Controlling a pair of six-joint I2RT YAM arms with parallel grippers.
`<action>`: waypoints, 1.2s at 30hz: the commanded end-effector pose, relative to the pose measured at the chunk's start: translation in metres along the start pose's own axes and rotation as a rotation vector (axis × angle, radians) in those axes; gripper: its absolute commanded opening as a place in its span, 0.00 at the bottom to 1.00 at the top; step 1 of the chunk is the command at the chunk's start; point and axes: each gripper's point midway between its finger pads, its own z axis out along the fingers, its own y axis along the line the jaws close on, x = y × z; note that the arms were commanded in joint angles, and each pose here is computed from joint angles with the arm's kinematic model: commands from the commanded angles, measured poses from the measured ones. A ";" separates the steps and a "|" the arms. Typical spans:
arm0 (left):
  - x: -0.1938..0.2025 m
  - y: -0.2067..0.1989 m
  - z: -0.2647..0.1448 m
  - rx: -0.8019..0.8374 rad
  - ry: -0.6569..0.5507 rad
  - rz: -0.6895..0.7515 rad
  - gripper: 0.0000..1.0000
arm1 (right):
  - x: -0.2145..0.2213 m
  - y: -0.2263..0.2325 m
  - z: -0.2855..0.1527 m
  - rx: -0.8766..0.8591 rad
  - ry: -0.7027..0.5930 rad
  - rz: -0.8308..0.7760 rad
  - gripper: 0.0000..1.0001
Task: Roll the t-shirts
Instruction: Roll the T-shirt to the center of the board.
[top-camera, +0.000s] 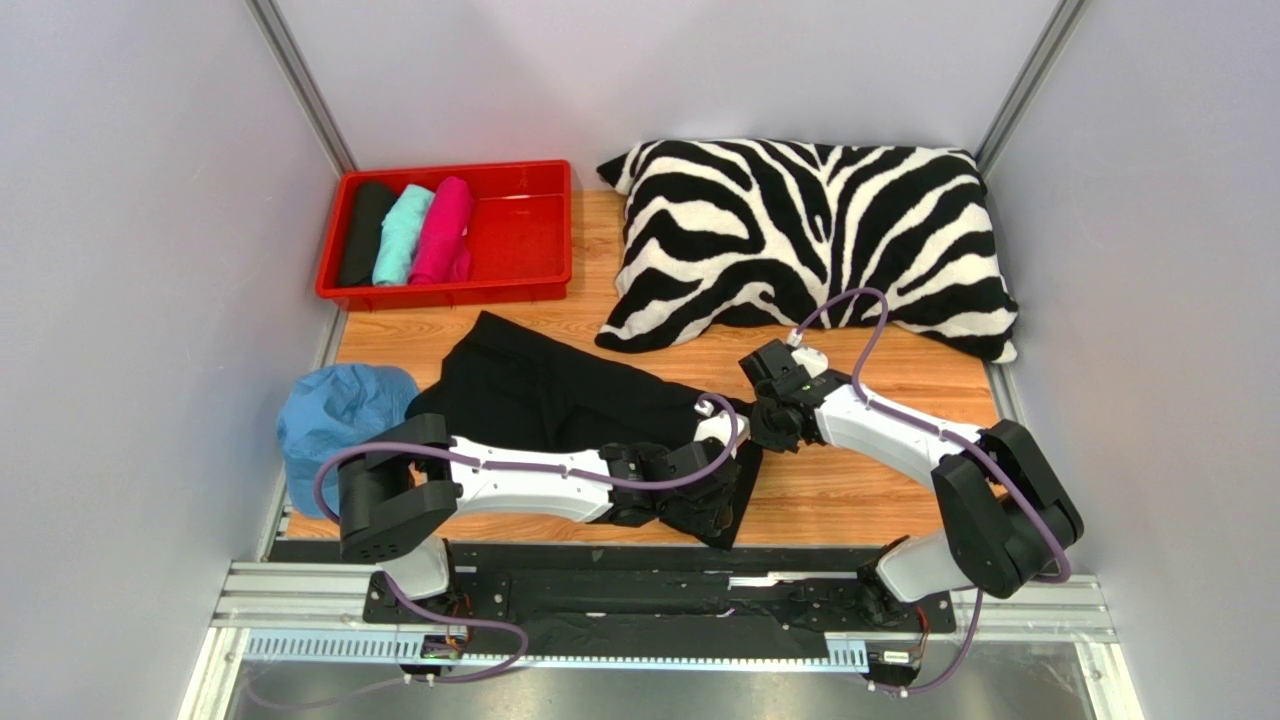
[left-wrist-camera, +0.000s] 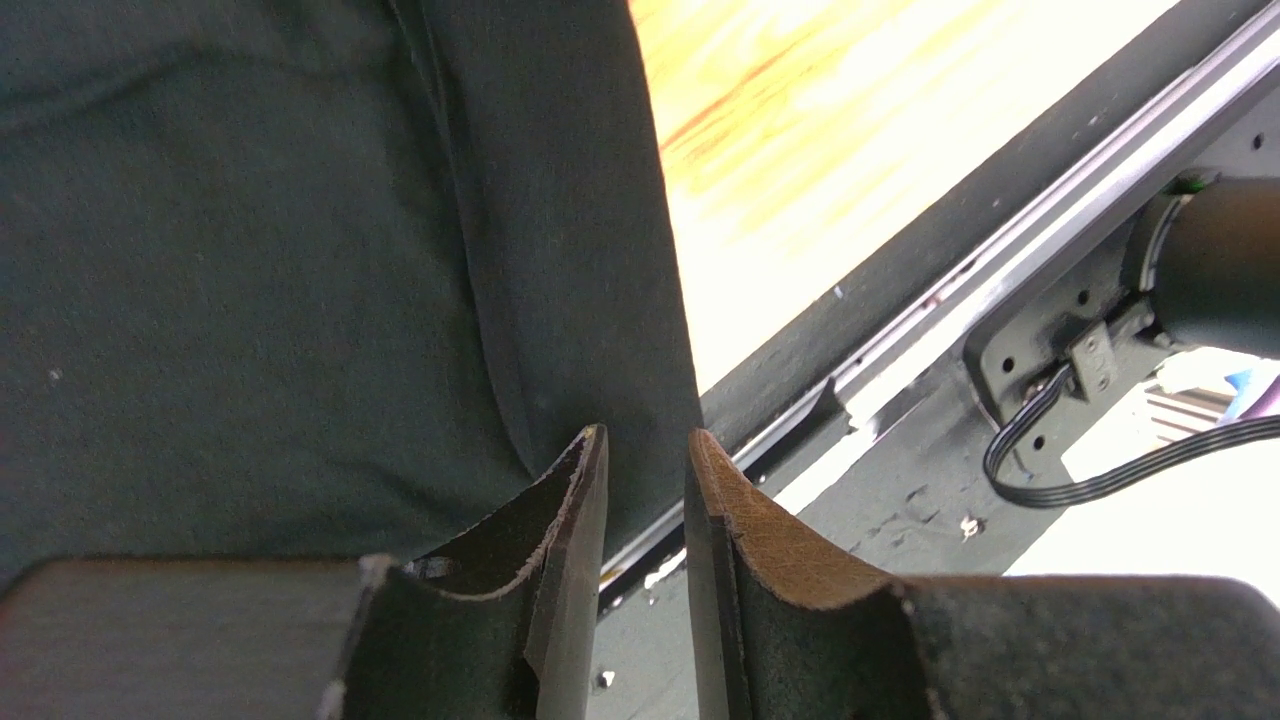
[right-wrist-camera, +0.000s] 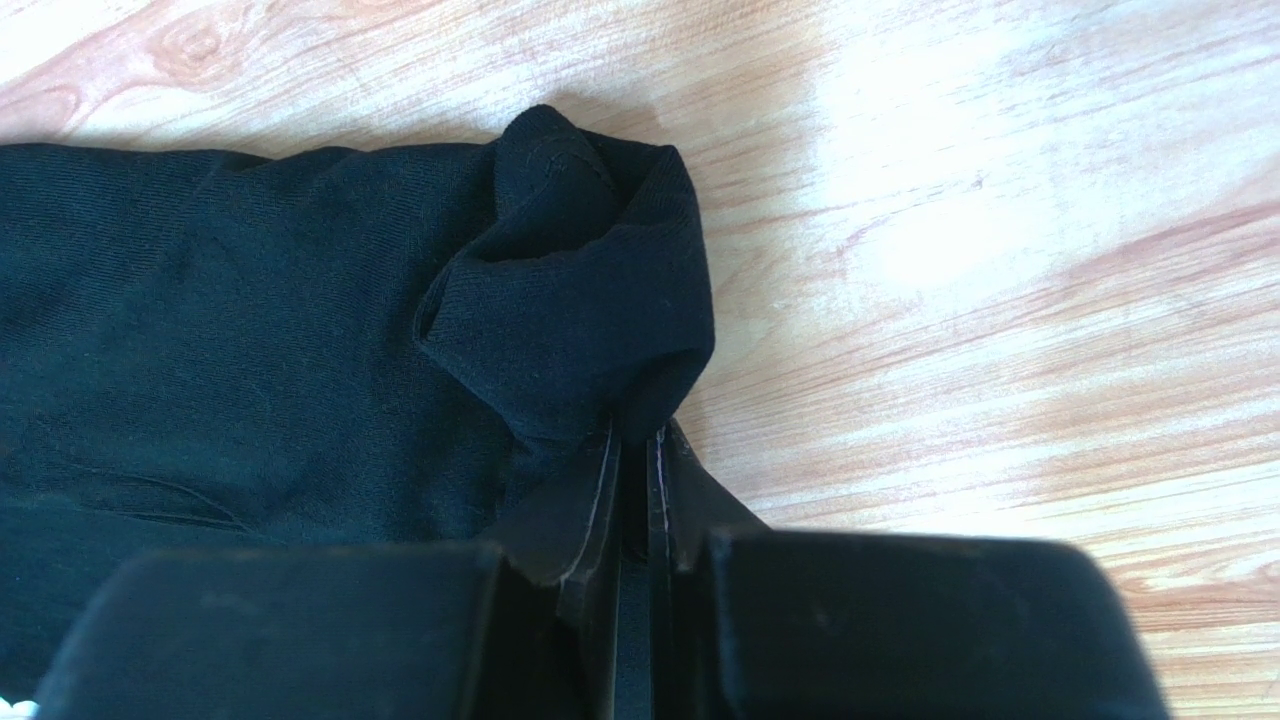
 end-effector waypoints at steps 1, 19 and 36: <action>-0.031 -0.013 -0.009 0.042 -0.078 0.010 0.34 | -0.001 -0.009 0.003 0.059 -0.010 -0.010 0.04; 0.009 0.007 0.020 0.014 0.014 -0.056 0.11 | -0.008 -0.004 -0.005 0.031 -0.035 -0.020 0.29; 0.022 0.011 0.024 0.015 0.039 -0.111 0.00 | -0.019 0.003 -0.049 -0.229 -0.196 -0.005 0.61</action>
